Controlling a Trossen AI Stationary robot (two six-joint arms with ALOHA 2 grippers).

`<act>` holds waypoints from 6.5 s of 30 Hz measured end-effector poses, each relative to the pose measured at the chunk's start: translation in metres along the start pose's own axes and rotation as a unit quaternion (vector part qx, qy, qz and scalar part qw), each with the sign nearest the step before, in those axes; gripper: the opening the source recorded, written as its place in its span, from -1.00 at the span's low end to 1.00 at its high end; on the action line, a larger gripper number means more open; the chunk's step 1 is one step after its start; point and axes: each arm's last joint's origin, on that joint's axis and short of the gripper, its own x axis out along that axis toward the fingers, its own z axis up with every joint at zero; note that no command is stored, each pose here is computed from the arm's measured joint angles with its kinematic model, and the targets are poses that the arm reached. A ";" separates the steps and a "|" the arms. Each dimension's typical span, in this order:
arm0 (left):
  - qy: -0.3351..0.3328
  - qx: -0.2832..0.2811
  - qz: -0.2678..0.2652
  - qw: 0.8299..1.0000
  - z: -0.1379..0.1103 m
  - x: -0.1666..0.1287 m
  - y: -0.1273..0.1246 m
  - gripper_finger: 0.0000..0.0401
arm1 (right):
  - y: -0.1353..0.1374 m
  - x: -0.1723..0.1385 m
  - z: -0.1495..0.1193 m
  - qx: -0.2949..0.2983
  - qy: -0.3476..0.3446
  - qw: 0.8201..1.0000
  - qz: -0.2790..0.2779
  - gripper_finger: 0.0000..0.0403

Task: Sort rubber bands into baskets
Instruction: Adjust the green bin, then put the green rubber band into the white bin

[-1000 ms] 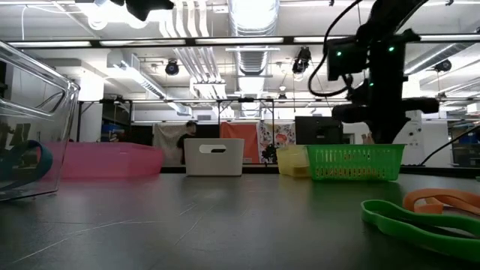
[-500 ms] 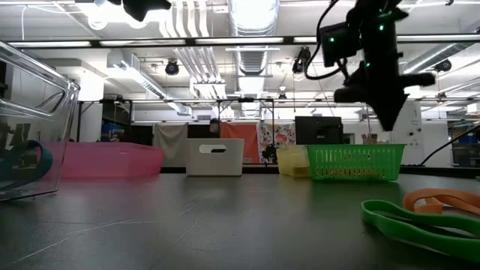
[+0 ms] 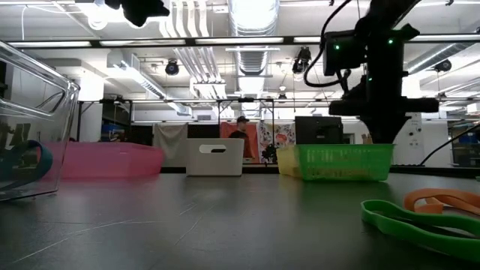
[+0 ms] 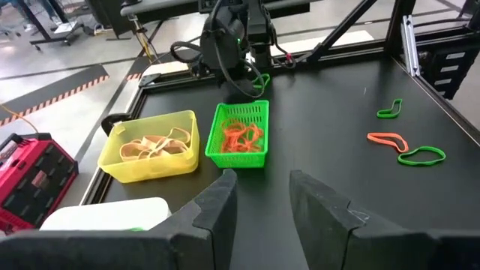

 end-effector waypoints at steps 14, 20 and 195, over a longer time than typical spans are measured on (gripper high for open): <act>-0.004 -0.005 0.000 1.000 0.001 0.000 0.000 -0.47 | -0.003 -0.041 0.005 -0.067 0.065 0.995 -0.033 -0.94; -0.002 -0.005 0.000 1.000 0.000 0.000 0.000 -0.47 | -0.028 -0.047 -0.038 -0.147 0.164 0.961 -0.166 -0.94; 0.000 -0.009 -0.001 1.000 0.000 0.000 0.000 -0.47 | 0.008 -0.014 -0.130 -0.124 -0.002 0.967 -0.224 -0.96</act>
